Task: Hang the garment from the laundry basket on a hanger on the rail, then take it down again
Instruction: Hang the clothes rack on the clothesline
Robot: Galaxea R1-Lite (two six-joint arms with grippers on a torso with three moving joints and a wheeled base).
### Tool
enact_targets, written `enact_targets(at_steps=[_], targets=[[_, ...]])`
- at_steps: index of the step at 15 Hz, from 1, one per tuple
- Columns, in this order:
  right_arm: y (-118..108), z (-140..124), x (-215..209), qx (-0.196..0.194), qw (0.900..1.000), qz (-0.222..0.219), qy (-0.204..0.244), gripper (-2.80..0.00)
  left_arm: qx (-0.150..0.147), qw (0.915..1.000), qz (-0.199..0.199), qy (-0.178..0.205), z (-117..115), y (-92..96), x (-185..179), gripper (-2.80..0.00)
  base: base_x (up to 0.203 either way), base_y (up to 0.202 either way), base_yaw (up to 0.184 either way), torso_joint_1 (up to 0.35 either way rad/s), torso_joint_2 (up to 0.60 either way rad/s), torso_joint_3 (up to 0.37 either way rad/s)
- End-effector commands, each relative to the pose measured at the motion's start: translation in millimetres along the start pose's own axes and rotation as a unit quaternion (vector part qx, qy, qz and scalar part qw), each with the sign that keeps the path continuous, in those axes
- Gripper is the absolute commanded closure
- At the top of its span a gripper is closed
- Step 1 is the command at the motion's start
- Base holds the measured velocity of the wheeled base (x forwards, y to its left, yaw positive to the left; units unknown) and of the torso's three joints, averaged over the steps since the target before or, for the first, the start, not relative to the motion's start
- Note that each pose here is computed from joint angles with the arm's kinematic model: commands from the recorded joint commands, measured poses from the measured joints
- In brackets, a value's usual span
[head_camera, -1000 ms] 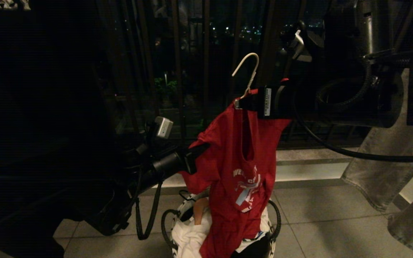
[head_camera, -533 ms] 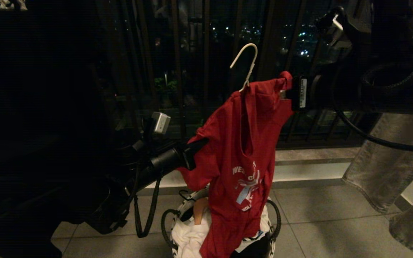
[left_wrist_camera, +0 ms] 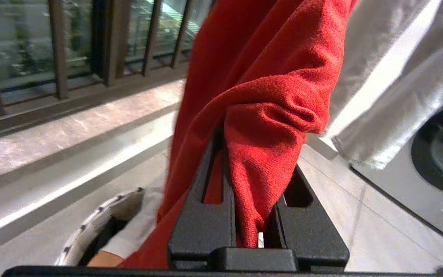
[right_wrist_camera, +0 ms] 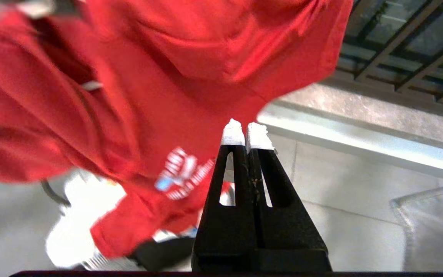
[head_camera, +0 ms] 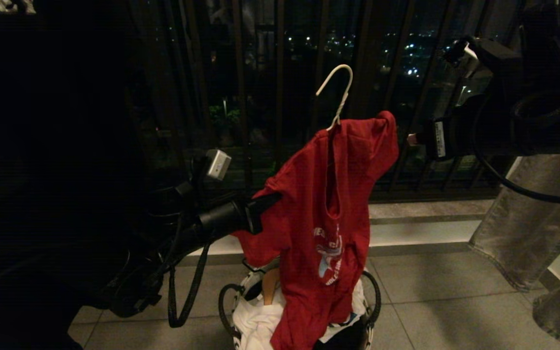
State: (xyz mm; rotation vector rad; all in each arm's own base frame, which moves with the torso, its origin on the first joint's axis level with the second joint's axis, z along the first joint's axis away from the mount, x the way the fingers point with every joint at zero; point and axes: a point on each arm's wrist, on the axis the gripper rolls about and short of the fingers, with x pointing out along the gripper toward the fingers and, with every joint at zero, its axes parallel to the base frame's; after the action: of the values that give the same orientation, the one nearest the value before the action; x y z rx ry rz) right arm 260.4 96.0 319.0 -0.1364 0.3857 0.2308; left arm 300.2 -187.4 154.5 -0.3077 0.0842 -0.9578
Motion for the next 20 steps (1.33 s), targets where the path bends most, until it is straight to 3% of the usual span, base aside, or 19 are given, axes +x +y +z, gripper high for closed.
enact_targets(at_steps=[1,4,10,16,17,20], targets=[[-11.8,-5.0,-0.4,-0.014,1.0,-0.007,0.015,0.0,-0.002,0.9999,-0.008,0.005,7.4,-5.1,-5.4,0.0,0.0,0.0,0.0,0.0,0.0,0.0],[-31.9,-23.9,-2.9,-0.079,0.995,0.02,0.054,0.0,-0.014,0.9993,-0.01,0.034,8.9,-8.3,-9.9,0.0,0.0,0.0,0.0,0.0,0.0,0.0],[-47.9,-51.9,-2.4,-0.17,0.98,0.061,0.088,0.0,-0.033,0.9959,-0.032,0.078,11.8,-15.0,-18.5,0.0,0.0,0.0,0.0,0.0,0.0,0.0],[-52.0,-66.8,-12.3,-0.215,0.966,0.122,0.075,0.0,-0.052,0.9903,-0.051,0.119,18.8,-23.1,-27.5,0.0,0.0,0.0,0.0,0.0,0.0,0.0],[-51.1,-72.3,-12.3,-0.226,0.962,0.133,0.078,-2.8,-0.054,0.989,-0.059,0.124,18.5,-23.9,-28.6,0.0,0.0,0.0,0.0,0.0,0.0,0.0],[-49.2,-78.2,-16.0,-0.243,0.955,0.153,0.072,-2.8,-0.065,0.9845,-0.074,0.145,19.4,-27.3,-33.1,0.0,0.0,0.0,0.0,0.0,0.0,0.0]])
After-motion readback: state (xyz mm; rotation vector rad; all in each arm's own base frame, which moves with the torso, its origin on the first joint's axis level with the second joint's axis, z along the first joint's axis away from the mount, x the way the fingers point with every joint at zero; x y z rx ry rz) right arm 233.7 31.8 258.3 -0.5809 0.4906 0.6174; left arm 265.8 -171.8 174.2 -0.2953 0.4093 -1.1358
